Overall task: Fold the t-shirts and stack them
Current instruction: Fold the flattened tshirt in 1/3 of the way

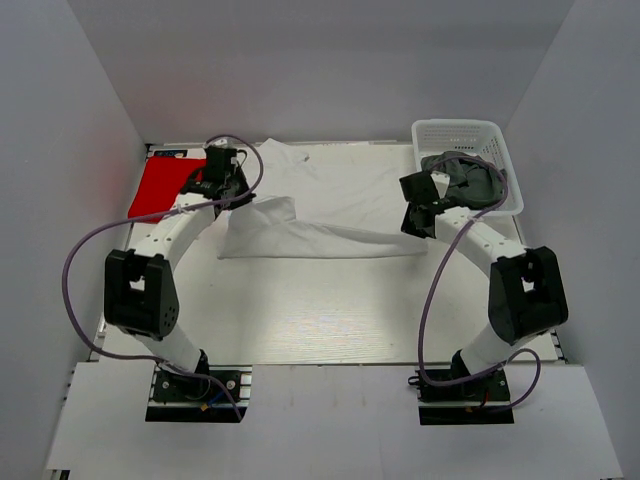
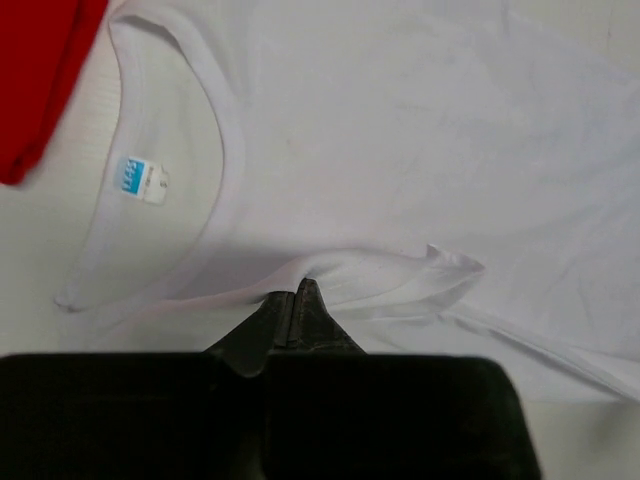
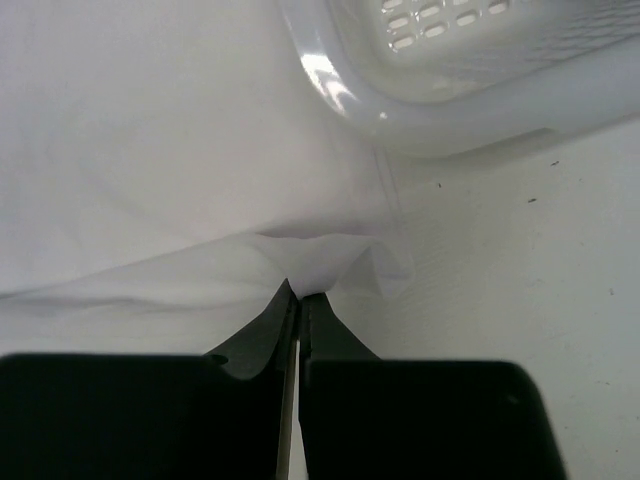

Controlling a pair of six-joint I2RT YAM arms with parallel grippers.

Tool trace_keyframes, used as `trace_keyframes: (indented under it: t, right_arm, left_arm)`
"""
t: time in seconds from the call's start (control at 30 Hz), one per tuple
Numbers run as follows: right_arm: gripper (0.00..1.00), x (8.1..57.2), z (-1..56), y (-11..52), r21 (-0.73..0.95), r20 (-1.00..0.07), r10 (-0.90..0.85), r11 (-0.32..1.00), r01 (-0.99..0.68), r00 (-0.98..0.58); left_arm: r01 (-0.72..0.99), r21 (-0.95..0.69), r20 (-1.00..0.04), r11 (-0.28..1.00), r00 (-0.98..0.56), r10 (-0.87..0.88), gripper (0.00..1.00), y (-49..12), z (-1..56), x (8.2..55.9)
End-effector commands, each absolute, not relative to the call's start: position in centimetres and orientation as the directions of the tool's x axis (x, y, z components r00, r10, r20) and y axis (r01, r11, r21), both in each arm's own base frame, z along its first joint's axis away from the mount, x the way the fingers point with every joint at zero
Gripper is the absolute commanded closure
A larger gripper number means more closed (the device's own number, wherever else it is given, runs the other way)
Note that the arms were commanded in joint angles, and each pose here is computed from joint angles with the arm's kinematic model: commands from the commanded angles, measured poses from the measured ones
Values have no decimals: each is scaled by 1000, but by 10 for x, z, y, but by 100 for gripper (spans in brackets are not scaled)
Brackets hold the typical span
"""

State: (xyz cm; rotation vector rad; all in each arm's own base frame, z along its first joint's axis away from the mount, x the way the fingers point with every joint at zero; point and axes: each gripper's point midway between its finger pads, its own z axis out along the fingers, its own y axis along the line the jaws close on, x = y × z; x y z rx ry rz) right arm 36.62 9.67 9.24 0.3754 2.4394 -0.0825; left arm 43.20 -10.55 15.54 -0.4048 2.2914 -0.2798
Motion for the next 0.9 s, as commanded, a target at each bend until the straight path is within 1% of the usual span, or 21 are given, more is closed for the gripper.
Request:
trace_keyframes:
  t: [0.0,0.13,0.23,0.27,0.3,0.33,0.37,0.4,0.43,0.47,0.5,0.53,0.57,0.67,0.73,0.77,0.8,0.87]
  right_arm:
    - [100,382,105,85,6,-657,260,941,339,-708]
    - [100,391,94,82,-16,-644,258,937,349,-720]
    - [98,402,98,78,-21,-663,274,923,383,-696]
    - [88,406,99,80,-14,-667,276,924,382,-692]
    - [80,407,100,82,-16,-669,273,925,380,-691]
    - [73,409,103,81,-14,-672,273,925,380,-689]
    - [55,409,103,82,-9,-670,276,925,379,-689]
    - [47,408,107,83,-2,-674,278,926,378,-685]
    - [41,406,105,84,-5,-670,275,927,374,-690]
    - [29,406,107,83,-4,-674,273,928,373,-687]
    - [17,404,113,85,7,-679,273,930,366,-681]
    - [14,402,113,87,5,-674,262,937,351,-690]
    - [10,402,113,89,18,-676,262,940,340,-689]
    - [10,396,121,103,71,-688,241,961,267,-684]
    - [10,386,116,119,106,-674,220,974,202,-705]
    - [10,385,108,122,118,-677,218,975,189,-703]
    - [10,383,104,134,141,-663,198,980,139,-722]
    - [10,381,96,142,156,-646,192,981,118,-738]
  left_arm:
    - [-168,-261,-749,951,-586,-309,100,-98,177,463]
    - [-148,-236,-759,960,-589,-277,100,-101,166,484]
    - [-163,-198,-767,966,-588,-257,100,-98,162,500]
    - [-177,-185,-765,967,-591,-255,100,-96,159,504]
    - [-185,-177,-765,967,-592,-254,98,-96,155,516]
    - [-185,-150,-774,971,-589,-232,88,-94,154,522]
    - [-207,-123,-763,971,-606,-225,74,-89,149,521]
    - [-214,-120,-772,969,-593,-227,43,-89,158,529]
    - [-233,-96,-764,968,-606,-222,29,-85,150,531]
    - [-245,-80,-759,966,-613,-218,18,-82,151,528]
    - [-238,-90,-763,967,-608,-221,3,-84,155,530]
    - [-239,-84,-756,967,-617,-218,0,-83,154,528]
    - [-252,-95,-749,963,-619,-236,0,-83,157,521]
    - [-234,-144,-734,962,-626,-262,0,-89,159,508]
    - [-197,-186,-726,963,-632,-269,0,-100,156,490]
    - [-182,-189,-693,965,-671,-263,0,-102,135,474]
    - [-158,-221,-699,962,-662,-269,0,-111,139,470]
    - [-175,-238,-651,955,-702,-291,0,-109,115,454]
